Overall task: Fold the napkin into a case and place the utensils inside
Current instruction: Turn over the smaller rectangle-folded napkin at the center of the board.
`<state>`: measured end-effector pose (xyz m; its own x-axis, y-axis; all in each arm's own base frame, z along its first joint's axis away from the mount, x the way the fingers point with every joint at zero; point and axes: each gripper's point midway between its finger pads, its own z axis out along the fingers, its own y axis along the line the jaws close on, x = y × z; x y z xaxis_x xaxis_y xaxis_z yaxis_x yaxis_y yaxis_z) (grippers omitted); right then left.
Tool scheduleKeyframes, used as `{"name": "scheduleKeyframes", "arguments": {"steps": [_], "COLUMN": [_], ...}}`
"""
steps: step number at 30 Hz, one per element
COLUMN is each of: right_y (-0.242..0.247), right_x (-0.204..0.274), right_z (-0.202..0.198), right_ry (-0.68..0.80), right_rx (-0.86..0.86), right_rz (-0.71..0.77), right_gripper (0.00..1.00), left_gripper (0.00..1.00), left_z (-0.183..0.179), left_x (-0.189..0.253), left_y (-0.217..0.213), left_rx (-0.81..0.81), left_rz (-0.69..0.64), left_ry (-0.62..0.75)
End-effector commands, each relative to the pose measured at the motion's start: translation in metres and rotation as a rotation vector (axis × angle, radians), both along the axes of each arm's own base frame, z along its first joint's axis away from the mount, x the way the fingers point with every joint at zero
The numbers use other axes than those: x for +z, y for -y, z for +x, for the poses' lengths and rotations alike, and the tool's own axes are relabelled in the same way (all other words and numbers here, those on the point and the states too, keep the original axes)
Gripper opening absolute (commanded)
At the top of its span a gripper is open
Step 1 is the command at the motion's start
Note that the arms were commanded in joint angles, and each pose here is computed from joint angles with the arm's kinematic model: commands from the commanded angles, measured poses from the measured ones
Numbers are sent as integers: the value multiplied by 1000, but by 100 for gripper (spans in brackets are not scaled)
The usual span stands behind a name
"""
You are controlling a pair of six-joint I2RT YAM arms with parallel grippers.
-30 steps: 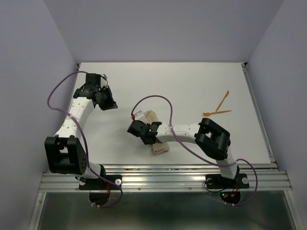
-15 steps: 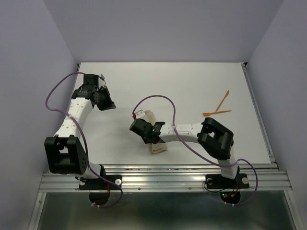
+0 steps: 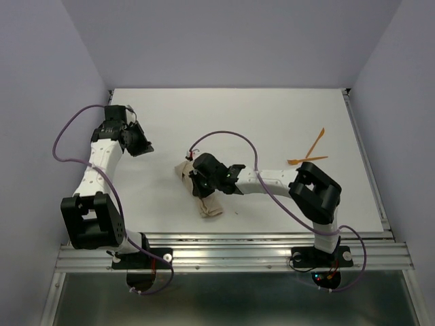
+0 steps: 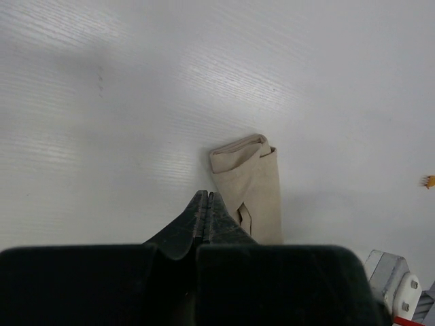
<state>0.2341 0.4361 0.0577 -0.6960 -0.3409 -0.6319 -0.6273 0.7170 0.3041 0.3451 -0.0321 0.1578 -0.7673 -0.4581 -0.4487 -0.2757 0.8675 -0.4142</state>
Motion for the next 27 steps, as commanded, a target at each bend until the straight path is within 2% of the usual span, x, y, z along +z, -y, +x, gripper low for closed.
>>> {"name": "scheduleKeyframes", "arguments": {"steps": [1, 14, 19, 22, 27], "right_y": [-33, -35, -15, -6, 9], "right_x": [62, 103, 91, 96, 85], "right_z": [0, 16, 19, 25, 23], "right_ry": [35, -121, -255, -298, -346], "right_rx": [97, 163, 137, 135, 133], "right_rz": [224, 535, 617, 701, 755], "right_gripper": [1, 1, 1, 1, 1], "left_gripper": [0, 0, 0, 0, 0], "left_z": [3, 2, 3, 4, 4], "left_x": [22, 20, 18, 16, 15], "left_y": [-5, -13, -12, -11, -10], "left_rx": [15, 39, 37, 36, 31], "left_rz": [-6, -3, -8, -13, -20], "left_ry": [73, 66, 58, 53, 51]}}
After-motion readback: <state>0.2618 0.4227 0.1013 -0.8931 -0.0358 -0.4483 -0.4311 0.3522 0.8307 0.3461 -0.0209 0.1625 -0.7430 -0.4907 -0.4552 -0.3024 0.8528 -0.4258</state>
